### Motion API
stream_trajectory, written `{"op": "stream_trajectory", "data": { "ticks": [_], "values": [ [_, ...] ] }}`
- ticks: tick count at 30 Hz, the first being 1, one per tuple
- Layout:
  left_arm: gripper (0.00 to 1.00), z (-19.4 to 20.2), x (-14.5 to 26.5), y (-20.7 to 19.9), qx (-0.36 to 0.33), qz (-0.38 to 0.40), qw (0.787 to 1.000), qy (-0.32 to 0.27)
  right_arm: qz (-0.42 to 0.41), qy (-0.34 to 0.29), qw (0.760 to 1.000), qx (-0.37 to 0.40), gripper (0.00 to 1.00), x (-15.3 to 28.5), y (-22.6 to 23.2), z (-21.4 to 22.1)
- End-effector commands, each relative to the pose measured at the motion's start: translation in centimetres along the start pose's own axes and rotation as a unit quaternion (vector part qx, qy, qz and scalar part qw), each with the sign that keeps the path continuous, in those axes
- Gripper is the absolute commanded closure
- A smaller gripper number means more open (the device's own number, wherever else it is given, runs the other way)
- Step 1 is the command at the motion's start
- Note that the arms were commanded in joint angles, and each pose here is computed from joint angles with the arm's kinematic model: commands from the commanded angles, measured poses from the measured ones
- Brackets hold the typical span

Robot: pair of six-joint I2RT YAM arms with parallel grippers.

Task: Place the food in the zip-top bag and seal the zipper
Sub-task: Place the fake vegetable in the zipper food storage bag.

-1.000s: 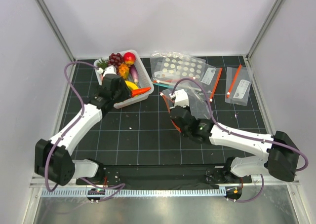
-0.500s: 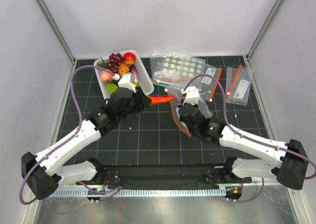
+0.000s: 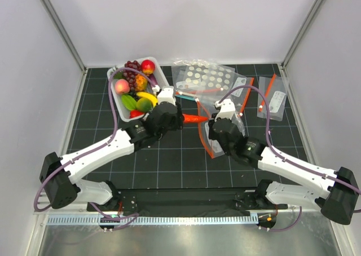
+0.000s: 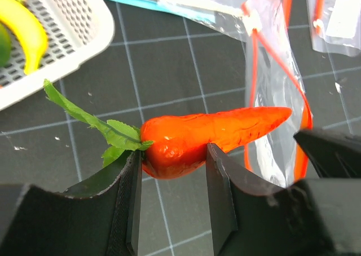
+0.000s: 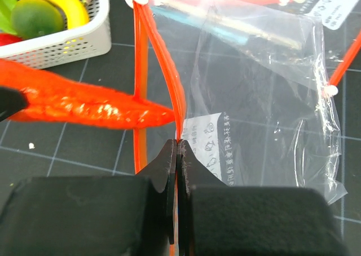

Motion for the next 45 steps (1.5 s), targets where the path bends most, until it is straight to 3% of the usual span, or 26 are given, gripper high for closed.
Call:
{"op": "stream_trajectory", "data": {
  "ticks": [1, 8, 15, 24, 29, 33, 38, 43, 45],
  "values": [
    [0.99, -1.7, 0.6, -1.1, -0.020, -0.025, 0.998, -0.052, -0.045, -0.023, 0.998, -0.032, 0.99, 0.2, 1.2, -1.5],
    [0.99, -0.8, 0.7, -2.8, -0.078, -0.058, 0.993, -0.068, -0.109, -0.026, 0.993, -0.042, 0.99, 0.3, 2.5, -1.3],
    [0.98, 1.6, 0.8, -7.2, -0.155, -0.058, 0.983, -0.083, -0.143, -0.055, 0.985, -0.073, 0.99, 1.1, 2.5, -1.7],
    [0.92, 3.2, -1.0, -8.8, -0.160, -0.022, 0.985, -0.055, -0.165, -0.079, 0.976, -0.117, 0.99, 1.6, 1.4, -1.7],
    [0.69, 2.4, 0.1, -9.0, -0.150, 0.024, 0.986, -0.064, -0.185, -0.060, 0.972, -0.131, 0.99, 0.5, 1.9, -0.8],
    [0.56, 2.9, 0.3, -9.2, -0.146, 0.054, 0.986, -0.052, -0.213, -0.054, 0.965, -0.141, 0.99, 0.0, 2.4, -0.6],
    [0.25, 2.6, -0.5, -8.4, -0.118, 0.057, 0.991, -0.038, -0.224, -0.074, 0.959, -0.159, 0.99, 0.6, 1.8, -0.8],
    [0.21, 1.8, -0.4, -7.7, -0.062, 0.133, 0.989, -0.013, -0.220, -0.073, 0.957, -0.172, 0.99, 0.3, 1.2, -0.6],
    [0.21, 0.9, 0.3, -7.0, -0.056, 0.129, 0.990, -0.027, -0.217, -0.070, 0.957, -0.180, 0.99, 0.0, 0.9, -0.6]
  ]
}}
Point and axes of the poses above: each gripper's point midway between its finger pads, its own x axis back along the fingers, its own y axis along the line the jaws close on, z = x × y, the point moved 8 cm from there along x, back along the fingers, and after that the axes turned 4 degrees about x, right-handed, at the moved point
